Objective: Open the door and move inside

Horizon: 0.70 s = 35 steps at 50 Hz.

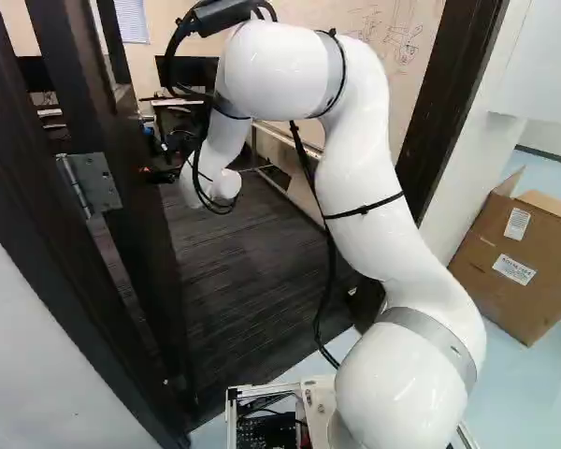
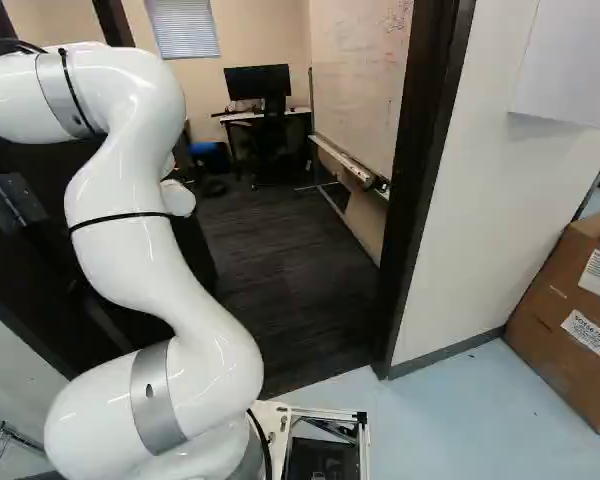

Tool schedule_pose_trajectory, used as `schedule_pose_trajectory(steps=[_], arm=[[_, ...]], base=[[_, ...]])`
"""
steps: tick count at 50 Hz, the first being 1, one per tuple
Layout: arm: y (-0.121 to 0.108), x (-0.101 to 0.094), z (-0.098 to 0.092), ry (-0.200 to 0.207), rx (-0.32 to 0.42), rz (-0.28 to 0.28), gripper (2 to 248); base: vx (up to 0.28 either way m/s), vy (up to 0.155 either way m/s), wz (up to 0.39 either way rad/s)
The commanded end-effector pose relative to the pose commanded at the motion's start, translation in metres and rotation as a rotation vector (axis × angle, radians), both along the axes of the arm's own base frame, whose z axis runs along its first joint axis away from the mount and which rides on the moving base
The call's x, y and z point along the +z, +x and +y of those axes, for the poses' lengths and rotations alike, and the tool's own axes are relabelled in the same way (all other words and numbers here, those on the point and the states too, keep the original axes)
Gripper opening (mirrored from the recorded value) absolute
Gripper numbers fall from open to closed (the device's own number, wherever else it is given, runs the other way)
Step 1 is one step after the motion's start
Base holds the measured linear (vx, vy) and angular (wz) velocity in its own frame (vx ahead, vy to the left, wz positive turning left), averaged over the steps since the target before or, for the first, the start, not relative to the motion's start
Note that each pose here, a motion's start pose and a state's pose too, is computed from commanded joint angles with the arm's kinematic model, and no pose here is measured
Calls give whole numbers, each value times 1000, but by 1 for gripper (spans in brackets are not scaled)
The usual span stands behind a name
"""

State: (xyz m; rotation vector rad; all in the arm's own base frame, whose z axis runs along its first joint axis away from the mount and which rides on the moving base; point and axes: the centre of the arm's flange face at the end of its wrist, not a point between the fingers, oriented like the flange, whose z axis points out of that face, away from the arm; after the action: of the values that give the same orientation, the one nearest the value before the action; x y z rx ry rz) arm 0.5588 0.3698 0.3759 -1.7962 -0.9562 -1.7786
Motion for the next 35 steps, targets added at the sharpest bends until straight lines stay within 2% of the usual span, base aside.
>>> schedule_pose_trajectory(steps=[19,35], arm=[[5,-3,18,-9,43,-19,247],[6,-8,30,-33,70,-16,247]], base=[[0,0,0],[0,0,0]])
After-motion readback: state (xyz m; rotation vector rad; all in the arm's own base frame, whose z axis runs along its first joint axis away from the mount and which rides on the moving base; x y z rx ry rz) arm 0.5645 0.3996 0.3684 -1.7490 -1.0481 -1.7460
